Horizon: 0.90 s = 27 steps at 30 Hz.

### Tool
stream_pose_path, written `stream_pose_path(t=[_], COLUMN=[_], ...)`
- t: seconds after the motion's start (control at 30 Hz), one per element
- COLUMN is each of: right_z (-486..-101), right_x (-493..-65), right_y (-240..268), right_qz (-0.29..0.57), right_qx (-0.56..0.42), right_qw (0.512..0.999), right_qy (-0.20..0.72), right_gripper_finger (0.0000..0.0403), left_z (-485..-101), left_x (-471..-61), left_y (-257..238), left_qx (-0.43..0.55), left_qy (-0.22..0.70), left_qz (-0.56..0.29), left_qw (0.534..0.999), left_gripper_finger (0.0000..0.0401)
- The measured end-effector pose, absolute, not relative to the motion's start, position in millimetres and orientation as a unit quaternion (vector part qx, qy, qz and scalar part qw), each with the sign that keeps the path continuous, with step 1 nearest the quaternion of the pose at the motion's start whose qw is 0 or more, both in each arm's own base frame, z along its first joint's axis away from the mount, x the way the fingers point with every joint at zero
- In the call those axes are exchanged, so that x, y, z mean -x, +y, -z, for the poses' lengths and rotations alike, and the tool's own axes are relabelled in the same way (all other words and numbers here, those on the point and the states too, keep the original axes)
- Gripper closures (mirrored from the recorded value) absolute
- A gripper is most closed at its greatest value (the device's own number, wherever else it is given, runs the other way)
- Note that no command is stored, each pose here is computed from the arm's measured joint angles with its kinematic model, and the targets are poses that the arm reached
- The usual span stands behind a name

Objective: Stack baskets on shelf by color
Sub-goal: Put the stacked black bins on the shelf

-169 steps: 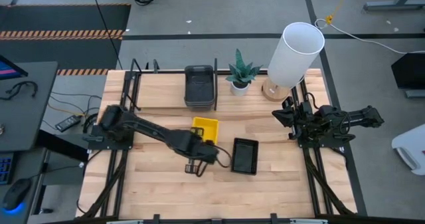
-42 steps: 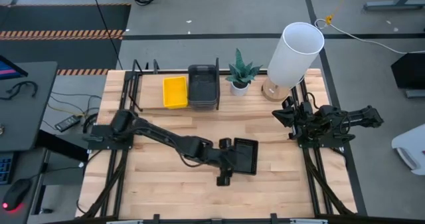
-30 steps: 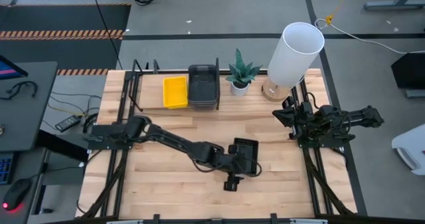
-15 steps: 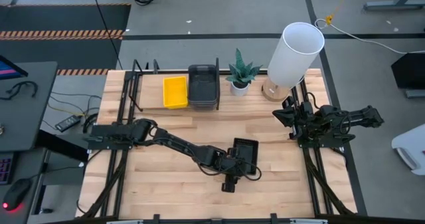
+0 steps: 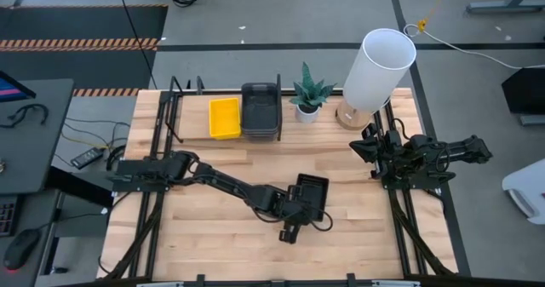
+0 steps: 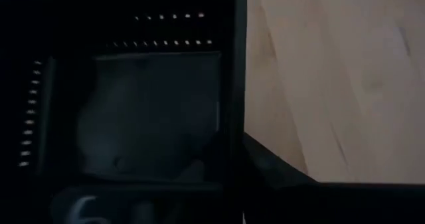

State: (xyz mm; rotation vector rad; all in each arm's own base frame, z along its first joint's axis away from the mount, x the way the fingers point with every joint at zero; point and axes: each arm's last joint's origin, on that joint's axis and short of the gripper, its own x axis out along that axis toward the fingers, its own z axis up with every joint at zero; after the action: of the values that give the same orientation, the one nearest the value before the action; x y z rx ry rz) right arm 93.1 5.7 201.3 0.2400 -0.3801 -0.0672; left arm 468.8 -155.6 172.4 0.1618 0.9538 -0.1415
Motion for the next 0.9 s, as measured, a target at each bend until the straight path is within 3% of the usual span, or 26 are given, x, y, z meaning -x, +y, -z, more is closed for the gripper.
stream_pose_path(t=[0.5, 0.9], right_z=[-202, -202], right_x=[-93, -93], right_y=[6, 6], right_qz=[0.033, 0.033], right_qx=[-0.119, -0.12], right_qw=[0.974, 0.973], right_qy=[-0.189, -0.192], right_gripper_finger=[0.0376, 0.0376], left_z=[-214, -266], left_x=[-428, -381], left_y=[-163, -155], left_qx=[-0.136, -0.179], left_qy=[0.515, 0.531], left_qz=[0.013, -0.096], left_qw=[0.846, 0.823], left_gripper_finger=[0.0382, 0.0382])
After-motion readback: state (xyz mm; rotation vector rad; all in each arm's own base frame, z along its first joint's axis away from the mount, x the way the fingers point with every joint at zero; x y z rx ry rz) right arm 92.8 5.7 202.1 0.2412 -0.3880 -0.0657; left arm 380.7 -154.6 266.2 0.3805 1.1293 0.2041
